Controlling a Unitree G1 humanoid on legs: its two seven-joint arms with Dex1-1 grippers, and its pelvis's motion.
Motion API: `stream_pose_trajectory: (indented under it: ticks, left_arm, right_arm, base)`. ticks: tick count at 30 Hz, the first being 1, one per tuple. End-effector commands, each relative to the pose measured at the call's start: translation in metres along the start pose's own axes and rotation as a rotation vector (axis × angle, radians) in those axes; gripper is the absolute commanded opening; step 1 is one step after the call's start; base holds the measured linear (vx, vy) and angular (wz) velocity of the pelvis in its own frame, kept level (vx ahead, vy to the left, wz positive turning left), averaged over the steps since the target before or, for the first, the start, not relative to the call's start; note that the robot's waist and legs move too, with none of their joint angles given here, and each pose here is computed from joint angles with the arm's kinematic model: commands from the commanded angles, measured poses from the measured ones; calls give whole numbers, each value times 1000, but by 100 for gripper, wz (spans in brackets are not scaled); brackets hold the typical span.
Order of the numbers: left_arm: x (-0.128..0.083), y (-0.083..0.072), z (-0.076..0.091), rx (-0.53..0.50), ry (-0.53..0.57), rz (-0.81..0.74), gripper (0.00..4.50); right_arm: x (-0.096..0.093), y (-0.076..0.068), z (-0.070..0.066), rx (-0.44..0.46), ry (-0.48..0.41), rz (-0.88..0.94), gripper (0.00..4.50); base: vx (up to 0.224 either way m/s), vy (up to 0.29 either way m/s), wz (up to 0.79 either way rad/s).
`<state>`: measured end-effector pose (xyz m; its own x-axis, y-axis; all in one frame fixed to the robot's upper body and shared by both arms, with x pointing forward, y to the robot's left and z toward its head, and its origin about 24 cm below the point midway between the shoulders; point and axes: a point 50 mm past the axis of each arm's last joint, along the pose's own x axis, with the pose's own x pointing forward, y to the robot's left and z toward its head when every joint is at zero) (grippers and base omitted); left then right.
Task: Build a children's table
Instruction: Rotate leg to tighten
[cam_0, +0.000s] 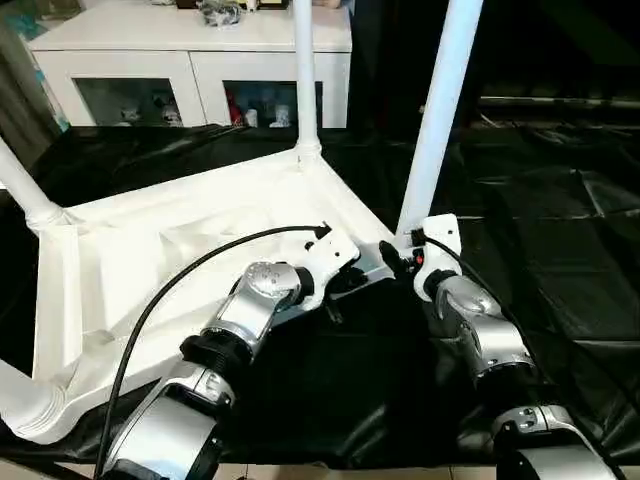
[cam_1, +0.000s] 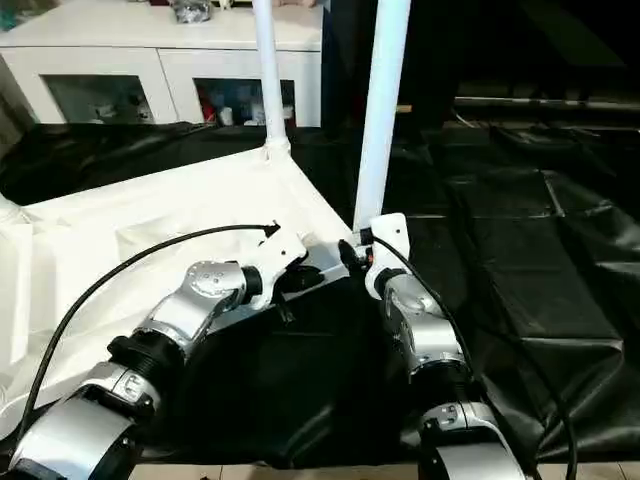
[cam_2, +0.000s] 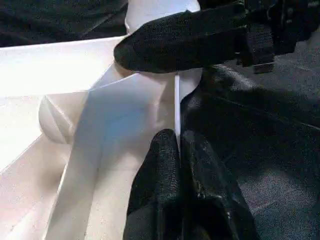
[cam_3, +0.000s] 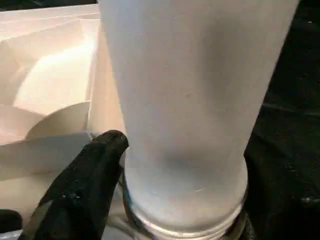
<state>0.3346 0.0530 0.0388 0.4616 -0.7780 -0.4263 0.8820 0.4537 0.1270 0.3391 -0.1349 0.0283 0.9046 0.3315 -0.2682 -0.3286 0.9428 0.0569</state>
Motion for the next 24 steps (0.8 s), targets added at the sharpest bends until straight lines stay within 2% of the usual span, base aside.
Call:
stream_pose_trajectory:
  ticks: [1, 3, 5, 9, 13, 19, 24]
  left_arm:
    - [5, -9, 2, 42, -7, -81, 0]
    - [-1, -5, 0, 59, -10, -103, 0]
    - [-10, 0, -5, 72, 1, -134, 0]
    - [-20, 4, -9, 94, 1, -185, 0]
    - [-37, 8, -15, 111, 9, -302, 0]
    - [-47, 11, -17, 108, 16, -356, 0]
    - [-49, 8, -17, 90, -6, -406, 0]
  right_arm:
    - [2, 17, 1, 4, 4, 144, 383]
    - [-3, 12, 5, -30, 4, 220, 397]
    - [-16, 3, 9, -103, 20, 366, 397]
    - [-31, -7, 9, -177, 56, 485, 397]
    - [-50, -21, 12, -252, 98, 603, 397]
    - [-60, -20, 13, -260, 89, 673, 397]
    - [-61, -10, 10, -227, 76, 742, 397]
  base:
    - [0, 0, 0]
    - [0, 0, 0]
    - [0, 0, 0]
    - [0, 0, 0]
    - [0, 0, 0]
    - [0, 0, 0]
    - [0, 0, 0]
